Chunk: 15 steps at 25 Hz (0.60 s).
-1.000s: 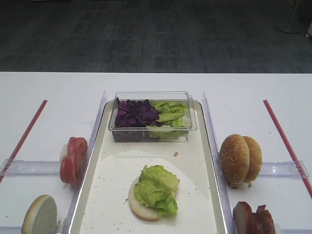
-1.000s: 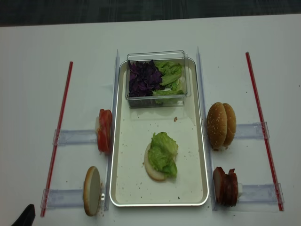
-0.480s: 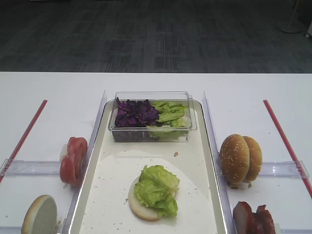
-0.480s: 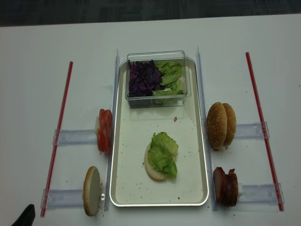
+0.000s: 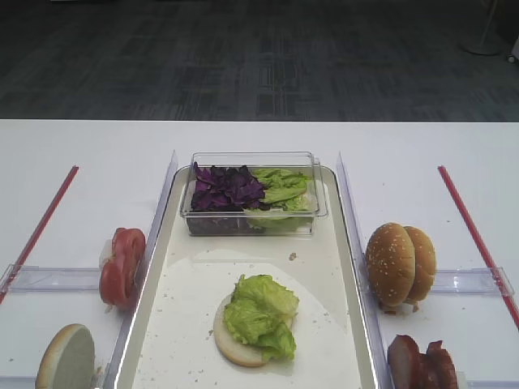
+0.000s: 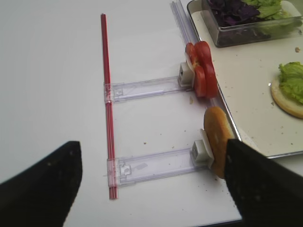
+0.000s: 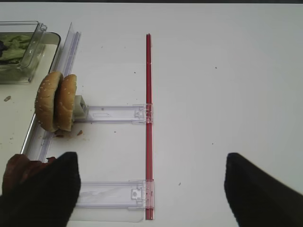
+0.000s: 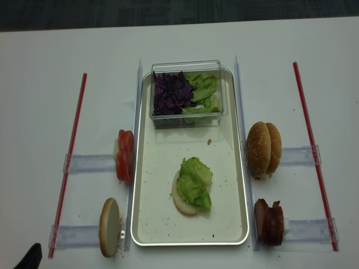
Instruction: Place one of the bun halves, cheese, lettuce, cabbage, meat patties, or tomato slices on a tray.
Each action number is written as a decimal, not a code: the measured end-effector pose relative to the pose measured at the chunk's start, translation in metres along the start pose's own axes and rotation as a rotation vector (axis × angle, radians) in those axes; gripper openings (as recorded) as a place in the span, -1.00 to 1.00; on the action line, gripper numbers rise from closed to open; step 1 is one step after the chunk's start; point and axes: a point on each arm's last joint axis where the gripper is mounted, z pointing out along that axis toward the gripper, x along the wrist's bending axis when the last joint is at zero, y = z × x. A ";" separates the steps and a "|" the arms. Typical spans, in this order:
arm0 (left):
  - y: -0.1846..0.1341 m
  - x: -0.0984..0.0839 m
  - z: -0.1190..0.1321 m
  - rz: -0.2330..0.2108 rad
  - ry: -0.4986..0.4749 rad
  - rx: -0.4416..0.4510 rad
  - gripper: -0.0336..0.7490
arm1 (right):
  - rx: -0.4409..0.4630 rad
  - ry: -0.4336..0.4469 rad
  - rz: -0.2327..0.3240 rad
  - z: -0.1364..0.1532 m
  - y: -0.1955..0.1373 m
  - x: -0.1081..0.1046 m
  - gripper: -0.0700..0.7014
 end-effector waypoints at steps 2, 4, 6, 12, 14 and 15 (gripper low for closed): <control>0.000 0.000 0.000 0.000 0.000 0.000 0.53 | 0.000 0.000 0.000 0.000 0.000 0.000 0.83; 0.000 0.000 0.000 0.000 0.000 0.000 0.53 | 0.000 0.000 0.000 0.000 0.000 0.000 0.83; 0.000 0.000 0.000 0.000 0.000 0.000 0.53 | 0.000 0.000 0.000 0.000 0.000 0.000 0.83; 0.000 0.000 0.000 0.000 0.000 0.000 0.53 | 0.000 0.000 0.000 0.000 0.000 0.000 0.83; 0.000 0.000 0.000 0.000 0.000 0.000 0.53 | 0.000 0.000 0.000 0.000 0.000 0.000 0.83; 0.000 0.000 0.000 0.000 0.000 0.000 0.53 | 0.000 0.000 0.000 0.000 0.000 0.000 0.83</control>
